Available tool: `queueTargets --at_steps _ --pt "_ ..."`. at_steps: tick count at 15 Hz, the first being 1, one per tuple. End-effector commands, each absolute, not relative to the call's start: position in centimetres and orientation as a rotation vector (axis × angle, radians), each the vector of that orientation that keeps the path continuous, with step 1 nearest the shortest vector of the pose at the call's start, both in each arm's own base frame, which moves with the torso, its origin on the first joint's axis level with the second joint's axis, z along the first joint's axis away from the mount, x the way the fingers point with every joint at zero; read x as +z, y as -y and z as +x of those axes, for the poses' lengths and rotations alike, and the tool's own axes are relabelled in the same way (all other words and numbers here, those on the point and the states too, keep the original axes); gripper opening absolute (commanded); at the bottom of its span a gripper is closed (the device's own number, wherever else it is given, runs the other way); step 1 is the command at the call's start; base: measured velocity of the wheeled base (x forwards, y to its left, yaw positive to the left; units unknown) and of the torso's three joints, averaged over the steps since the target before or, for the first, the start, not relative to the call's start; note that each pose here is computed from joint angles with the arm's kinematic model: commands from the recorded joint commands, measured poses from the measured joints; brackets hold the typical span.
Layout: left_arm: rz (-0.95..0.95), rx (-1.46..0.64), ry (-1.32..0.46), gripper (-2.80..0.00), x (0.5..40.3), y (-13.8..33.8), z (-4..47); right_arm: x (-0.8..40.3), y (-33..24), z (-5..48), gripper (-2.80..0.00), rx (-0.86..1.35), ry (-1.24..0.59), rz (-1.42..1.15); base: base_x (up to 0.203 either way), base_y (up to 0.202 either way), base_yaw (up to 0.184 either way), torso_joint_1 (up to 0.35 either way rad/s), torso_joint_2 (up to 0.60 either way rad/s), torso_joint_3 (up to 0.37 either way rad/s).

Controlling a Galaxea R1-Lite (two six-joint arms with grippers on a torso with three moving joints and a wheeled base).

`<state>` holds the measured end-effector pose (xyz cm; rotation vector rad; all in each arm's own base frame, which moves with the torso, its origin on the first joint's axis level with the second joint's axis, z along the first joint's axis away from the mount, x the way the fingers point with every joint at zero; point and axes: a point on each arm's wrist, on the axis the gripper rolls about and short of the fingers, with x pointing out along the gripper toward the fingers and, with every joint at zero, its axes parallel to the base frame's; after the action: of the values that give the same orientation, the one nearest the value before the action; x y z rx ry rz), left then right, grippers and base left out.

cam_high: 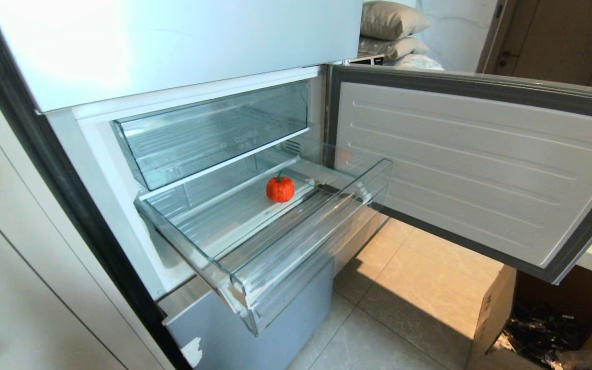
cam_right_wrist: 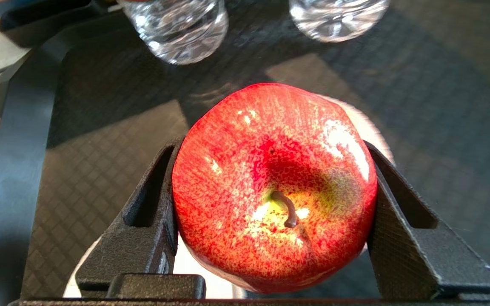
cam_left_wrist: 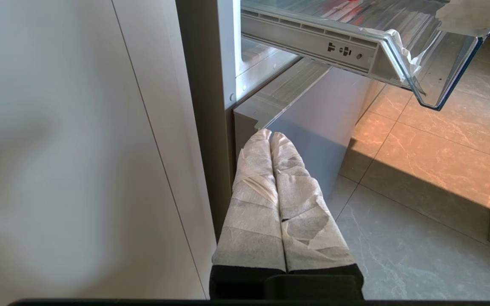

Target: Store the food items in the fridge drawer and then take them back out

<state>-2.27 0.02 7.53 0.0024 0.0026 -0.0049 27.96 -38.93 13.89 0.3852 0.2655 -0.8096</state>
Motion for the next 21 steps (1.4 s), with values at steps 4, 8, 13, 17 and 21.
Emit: queueTargets --at_steps 4,8,13,17,21 --pt "0.002 -0.006 -0.003 -2.80 7.5 0.0 -2.3 13.8 38.9 28.2 -2.80 -0.804 -0.266 0.386 0.000 0.000 0.000 0.000 0.00 0.000" --pt "0.003 -0.005 -0.003 -2.80 7.5 0.0 -2.3 13.7 38.9 28.1 0.00 -0.808 -0.265 0.389 0.000 0.000 0.000 0.000 0.00 0.000" --pt "0.003 -0.005 -0.003 -2.80 7.5 0.0 -2.3 13.9 39.0 27.9 0.00 -0.812 -0.263 0.387 0.000 0.000 0.000 0.000 0.00 0.000" --pt "0.003 -0.005 -0.003 -2.80 7.5 0.0 -2.3 15.3 38.8 27.4 0.00 -0.815 -0.237 0.371 0.000 0.000 0.000 0.000 0.00 0.000" --pt "0.002 -0.005 -0.003 -2.80 7.5 0.0 -2.3 17.5 37.8 26.9 0.00 -0.810 -0.205 0.347 0.000 0.000 0.000 0.000 0.00 0.000"
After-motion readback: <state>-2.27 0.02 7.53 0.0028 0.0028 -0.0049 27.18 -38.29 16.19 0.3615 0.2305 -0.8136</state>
